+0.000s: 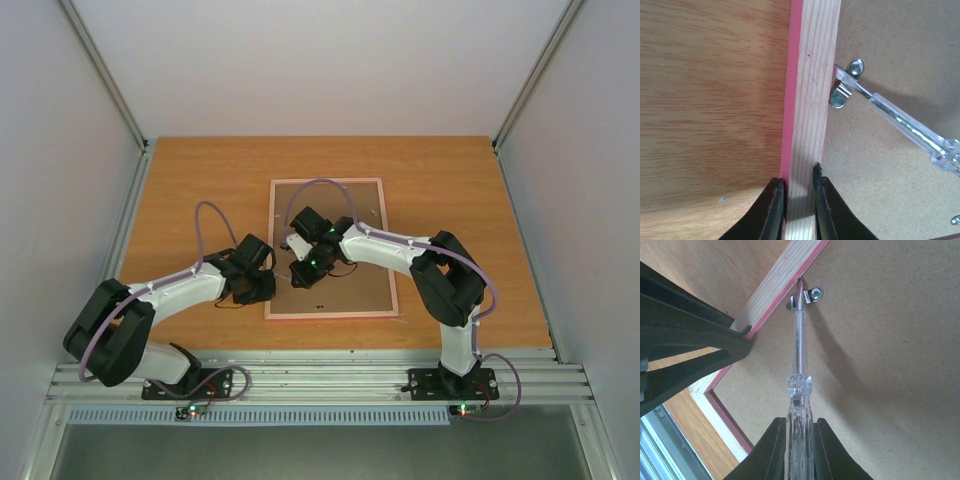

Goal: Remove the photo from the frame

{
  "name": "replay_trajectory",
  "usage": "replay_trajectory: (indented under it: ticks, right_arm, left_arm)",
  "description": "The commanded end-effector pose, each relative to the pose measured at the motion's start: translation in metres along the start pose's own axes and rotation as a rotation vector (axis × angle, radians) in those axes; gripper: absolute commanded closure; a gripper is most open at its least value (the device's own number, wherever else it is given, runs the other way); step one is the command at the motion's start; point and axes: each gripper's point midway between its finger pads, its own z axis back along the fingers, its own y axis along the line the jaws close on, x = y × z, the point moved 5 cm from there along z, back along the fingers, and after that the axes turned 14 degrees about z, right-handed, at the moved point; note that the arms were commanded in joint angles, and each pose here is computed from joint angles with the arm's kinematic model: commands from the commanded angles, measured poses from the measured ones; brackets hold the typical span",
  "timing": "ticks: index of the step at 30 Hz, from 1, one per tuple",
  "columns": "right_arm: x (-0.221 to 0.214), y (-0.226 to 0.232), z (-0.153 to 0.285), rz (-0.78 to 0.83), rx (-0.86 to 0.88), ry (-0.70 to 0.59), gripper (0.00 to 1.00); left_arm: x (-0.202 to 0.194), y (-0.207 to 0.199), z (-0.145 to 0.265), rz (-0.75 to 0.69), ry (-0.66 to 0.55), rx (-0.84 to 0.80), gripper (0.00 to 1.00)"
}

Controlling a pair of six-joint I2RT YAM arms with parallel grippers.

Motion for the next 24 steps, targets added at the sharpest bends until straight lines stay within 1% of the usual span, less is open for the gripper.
replay_trajectory:
  ticks: [1,14,24]
  right_arm:
    - [-0.018,0.010,0.004,0.010,0.011,0.079,0.99]
    - [-0.027,0.010,0.014,0.014,-0.028,0.090,0.99]
    - [-0.019,0.021,0.030,0.052,0.009,0.021,0.99]
  left_arm:
    - [-0.003,-0.004,-0.003,0.015,0.012,-0.038,0.87]
    - [-0.007,0.000,0.000,0.014,0.018,-0.043,0.86]
    - [-0.018,0.010,0.007,0.003,0.047,-0.048,0.86]
